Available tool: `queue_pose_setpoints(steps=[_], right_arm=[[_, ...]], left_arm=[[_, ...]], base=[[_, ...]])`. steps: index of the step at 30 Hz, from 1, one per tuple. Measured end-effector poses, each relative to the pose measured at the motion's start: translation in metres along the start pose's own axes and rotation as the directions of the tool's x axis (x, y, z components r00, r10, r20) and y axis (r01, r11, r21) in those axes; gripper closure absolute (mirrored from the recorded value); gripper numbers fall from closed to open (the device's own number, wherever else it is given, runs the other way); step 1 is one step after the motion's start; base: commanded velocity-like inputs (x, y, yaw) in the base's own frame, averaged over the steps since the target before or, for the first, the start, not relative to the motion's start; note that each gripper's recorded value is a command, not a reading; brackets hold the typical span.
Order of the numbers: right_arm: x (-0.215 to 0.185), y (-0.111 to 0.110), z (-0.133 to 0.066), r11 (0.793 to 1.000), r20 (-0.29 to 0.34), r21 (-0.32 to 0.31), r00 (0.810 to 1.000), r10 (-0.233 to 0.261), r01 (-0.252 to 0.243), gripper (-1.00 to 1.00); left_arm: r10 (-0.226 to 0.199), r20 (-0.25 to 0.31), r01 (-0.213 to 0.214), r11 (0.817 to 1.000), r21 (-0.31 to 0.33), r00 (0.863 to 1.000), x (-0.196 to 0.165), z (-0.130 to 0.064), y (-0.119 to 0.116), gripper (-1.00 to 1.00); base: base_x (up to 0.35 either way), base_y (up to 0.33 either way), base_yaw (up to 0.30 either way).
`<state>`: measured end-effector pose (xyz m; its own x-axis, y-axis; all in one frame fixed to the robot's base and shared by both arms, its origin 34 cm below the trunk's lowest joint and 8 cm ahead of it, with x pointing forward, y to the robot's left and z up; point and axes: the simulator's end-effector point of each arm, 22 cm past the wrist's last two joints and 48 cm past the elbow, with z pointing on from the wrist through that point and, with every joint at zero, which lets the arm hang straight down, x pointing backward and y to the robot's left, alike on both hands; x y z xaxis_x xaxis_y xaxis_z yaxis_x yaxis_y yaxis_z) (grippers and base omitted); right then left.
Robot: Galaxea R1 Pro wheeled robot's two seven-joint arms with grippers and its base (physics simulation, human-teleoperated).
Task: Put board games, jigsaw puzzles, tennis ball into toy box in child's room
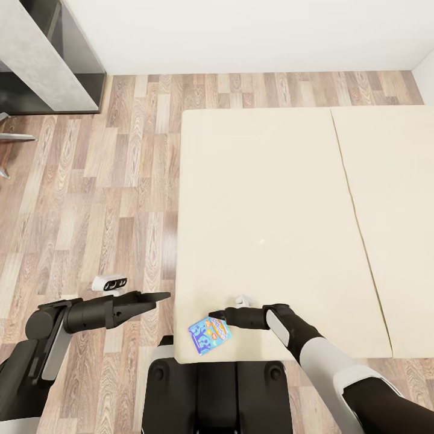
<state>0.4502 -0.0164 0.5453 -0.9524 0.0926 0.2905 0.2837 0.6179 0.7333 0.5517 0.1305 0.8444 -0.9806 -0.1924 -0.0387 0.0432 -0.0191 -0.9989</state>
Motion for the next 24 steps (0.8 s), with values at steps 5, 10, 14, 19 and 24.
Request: queue_pose_setpoints(steps=[5, 10, 14, 19, 24], right_arm=[[-0.0008, -0.0005, -0.0005, 1.000, 0.004, -0.001, 1.000, 0.006, -0.006, -1.00], [0.0004, -0.0052, -0.0019, 1.000, 0.005, 0.008, 1.000, 0.024, -0.024, -1.00], [0.0017, -0.0068, -0.0026, 0.999, 0.000, 0.010, 0.999, 0.033, -0.033, -1.00], [0.0027, -0.0051, -0.0004, 0.999, -0.002, 0.012, 0.999, 0.033, -0.033, -1.00], [0.0006, -0.0063, -0.0004, 0.999, 0.005, 0.019, 1.000, 0.026, -0.026, -1.00]], left_arm=[[-0.001, 0.000, 0.001, 1.000, 0.000, 1.000, 0.0002, 0.0000, 0.0000, -1.00], [0.000, 0.000, 0.000, 1.000, 0.000, 1.000, 0.0001, 0.0001, 0.0000, -1.00], [-0.001, 0.000, 0.001, 1.000, 0.000, 1.000, 0.0003, 0.0001, 0.0000, -1.00], [-0.001, -0.001, 0.001, 1.000, 0.001, 1.000, 0.0006, 0.0004, 0.0000, -1.00], [0.000, 0.000, 0.000, 1.000, -0.002, 1.000, -0.0002, -0.0008, 0.0002, -1.00]], base=[[0.000, 0.000, 0.000], [0.000, 0.000, 0.000], [0.000, 0.000, 0.000], [0.000, 0.000, 0.000], [0.000, 0.000, 0.000]])
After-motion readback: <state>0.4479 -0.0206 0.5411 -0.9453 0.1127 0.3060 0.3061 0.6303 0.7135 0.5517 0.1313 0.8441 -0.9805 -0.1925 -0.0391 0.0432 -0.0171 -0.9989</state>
